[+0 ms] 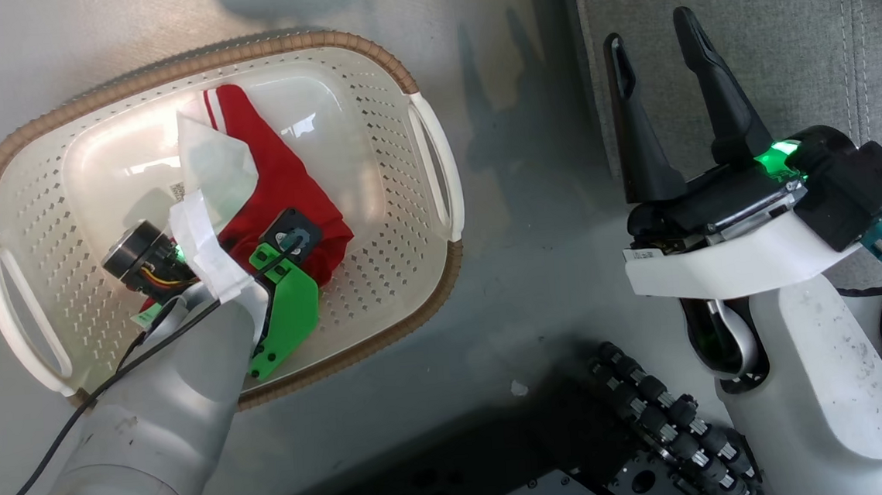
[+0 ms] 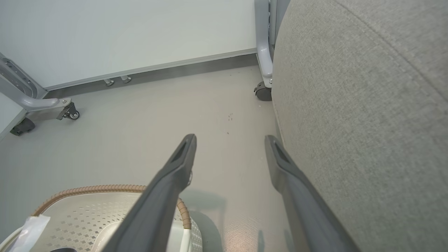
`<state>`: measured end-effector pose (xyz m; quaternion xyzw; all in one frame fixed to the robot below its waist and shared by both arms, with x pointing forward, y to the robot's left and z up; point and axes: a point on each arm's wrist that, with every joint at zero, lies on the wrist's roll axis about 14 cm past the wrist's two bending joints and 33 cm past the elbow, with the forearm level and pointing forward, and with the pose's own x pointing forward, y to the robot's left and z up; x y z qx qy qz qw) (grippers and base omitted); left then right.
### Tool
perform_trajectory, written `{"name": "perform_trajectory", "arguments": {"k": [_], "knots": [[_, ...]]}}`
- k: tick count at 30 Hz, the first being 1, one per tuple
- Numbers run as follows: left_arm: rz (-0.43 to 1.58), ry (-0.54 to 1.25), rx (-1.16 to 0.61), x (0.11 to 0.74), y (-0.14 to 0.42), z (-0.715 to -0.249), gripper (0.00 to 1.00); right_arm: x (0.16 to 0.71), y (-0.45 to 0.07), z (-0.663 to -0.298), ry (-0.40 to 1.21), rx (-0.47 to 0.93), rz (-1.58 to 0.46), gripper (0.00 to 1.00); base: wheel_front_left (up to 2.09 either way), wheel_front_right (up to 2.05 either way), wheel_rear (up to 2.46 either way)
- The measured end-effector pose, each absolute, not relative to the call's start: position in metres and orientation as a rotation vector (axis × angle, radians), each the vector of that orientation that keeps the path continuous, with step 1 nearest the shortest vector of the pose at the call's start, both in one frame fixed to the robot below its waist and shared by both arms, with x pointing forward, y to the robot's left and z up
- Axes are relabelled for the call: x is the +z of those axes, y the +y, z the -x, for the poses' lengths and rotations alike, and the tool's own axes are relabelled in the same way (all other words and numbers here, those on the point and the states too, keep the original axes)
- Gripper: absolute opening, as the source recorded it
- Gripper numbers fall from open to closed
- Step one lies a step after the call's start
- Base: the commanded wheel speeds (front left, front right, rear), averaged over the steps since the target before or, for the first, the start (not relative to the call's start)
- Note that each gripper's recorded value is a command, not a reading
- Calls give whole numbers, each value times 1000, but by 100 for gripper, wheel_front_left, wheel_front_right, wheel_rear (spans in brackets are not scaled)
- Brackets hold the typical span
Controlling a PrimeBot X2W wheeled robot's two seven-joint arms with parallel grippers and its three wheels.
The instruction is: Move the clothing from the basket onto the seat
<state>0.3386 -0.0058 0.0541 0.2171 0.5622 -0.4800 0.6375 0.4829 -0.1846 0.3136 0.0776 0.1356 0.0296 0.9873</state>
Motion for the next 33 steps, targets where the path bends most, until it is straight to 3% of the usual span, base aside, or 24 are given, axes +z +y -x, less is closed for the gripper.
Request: {"name": "perform_trajectory", "arguments": {"k": [2,3,4,12,33], "knots": [[-517,1294,-1102,51,-5,-337,96,312,-186,-482,277,55,-155,100,0,0,0],[-528,1299,-1100,49,-4,-337,27,311,-187,-482,279,53,-153,100,0,0,0],[-539,1299,-1099,48,-4,-338,0,311,-187,-482,279,52,-152,100,0,0,0],[-546,1224,-1087,53,-5,-352,0,320,-190,-486,254,49,-143,100,0,0,0],[-155,854,-910,177,-41,-409,0,393,-186,-478,121,100,-69,100,0,0,0]]}}
